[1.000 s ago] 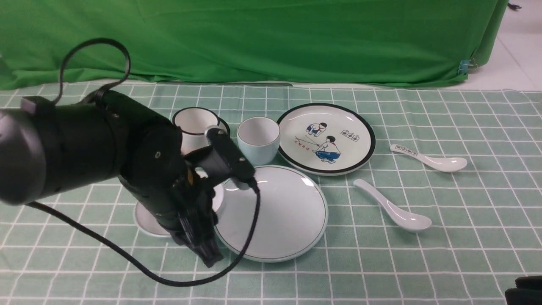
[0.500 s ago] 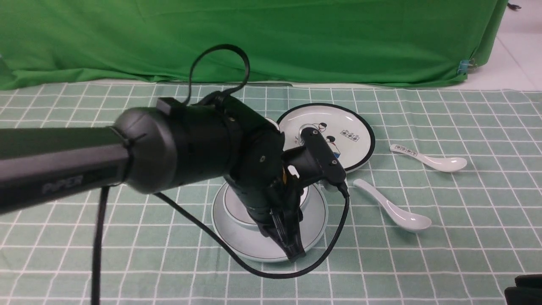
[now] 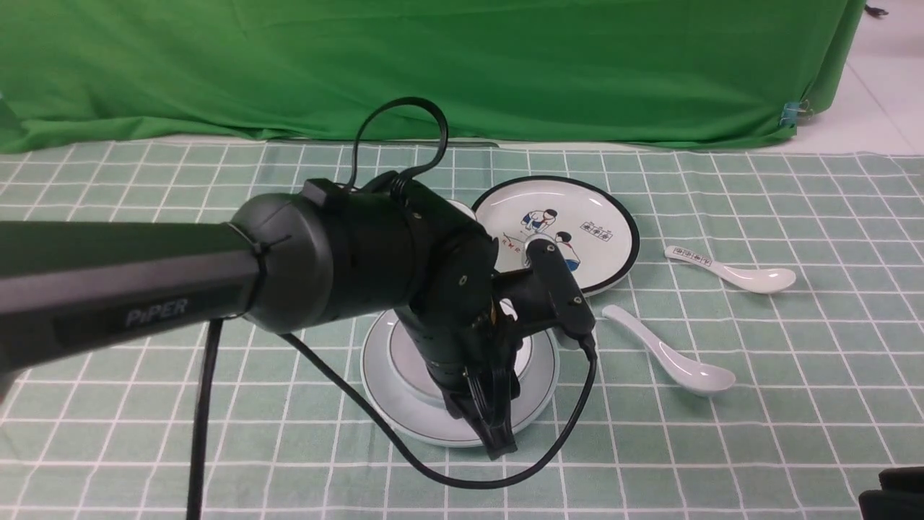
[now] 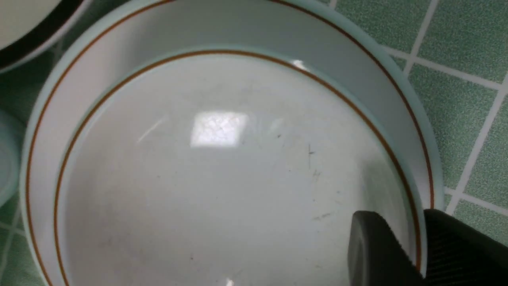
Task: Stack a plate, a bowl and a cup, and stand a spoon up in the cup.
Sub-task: Use the left arm to put the blue rice bowl into the blue large plate in the middle, then use the left arm to grab a blue teacup
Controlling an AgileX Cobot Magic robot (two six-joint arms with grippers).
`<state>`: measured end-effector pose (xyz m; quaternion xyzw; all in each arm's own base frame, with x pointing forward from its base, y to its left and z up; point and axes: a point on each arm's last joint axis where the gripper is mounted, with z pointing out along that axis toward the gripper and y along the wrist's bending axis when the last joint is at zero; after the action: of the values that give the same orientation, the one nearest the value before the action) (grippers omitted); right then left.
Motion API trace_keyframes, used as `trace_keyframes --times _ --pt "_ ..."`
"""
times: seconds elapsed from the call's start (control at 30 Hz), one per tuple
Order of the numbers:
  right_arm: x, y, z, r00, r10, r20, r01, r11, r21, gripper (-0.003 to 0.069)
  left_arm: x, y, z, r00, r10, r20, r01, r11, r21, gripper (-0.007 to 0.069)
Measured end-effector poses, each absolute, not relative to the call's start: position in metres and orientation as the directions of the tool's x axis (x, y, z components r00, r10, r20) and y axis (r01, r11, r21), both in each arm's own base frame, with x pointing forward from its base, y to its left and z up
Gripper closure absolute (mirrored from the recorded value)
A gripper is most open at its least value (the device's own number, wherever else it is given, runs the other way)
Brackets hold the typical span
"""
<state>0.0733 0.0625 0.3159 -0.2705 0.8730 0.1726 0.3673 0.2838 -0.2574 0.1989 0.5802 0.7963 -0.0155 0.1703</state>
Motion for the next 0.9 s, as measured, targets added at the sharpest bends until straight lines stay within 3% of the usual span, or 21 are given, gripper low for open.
trace_keyframes --times 0.23,0.33,0.47,0.63,0.77,0.9 --pt "0.073 0.062 0.316 -0.603 -0.320 -0.731 -0.579 0.806 0.125 0.0311 0.276 -0.255 0.220 -0.326 0.880 -0.346 0.911 0.390 0.133 0.0234" --pt "0.073 0.062 0.316 -0.605 -0.317 -0.731 -0.577 0.807 0.127 0.0305 0.267 -0.252 0.239 -0.362 0.852 -0.379 0.903 0.422 0.086 0.0209" --pt "0.074 0.063 0.317 -0.599 -0.312 -0.737 -0.577 0.806 0.128 0.0305 0.258 -0.246 0.270 -0.373 0.830 -0.416 0.900 0.432 0.057 0.0310" --pt "0.074 0.063 0.317 -0.596 -0.310 -0.741 -0.577 0.806 0.128 0.0313 0.283 -0.231 0.302 -0.397 0.817 -0.418 0.887 0.459 0.054 0.0565" --pt "0.074 0.063 0.317 -0.595 -0.310 -0.741 -0.578 0.806 0.127 0.0365 0.323 -0.211 0.315 -0.424 0.805 -0.414 0.870 0.489 0.060 0.0596" --pt "0.074 0.063 0.317 -0.592 -0.316 -0.742 -0.582 0.804 0.122 0.0406 0.370 -0.190 0.312 -0.440 0.783 -0.439 0.861 0.507 0.041 0.0512"
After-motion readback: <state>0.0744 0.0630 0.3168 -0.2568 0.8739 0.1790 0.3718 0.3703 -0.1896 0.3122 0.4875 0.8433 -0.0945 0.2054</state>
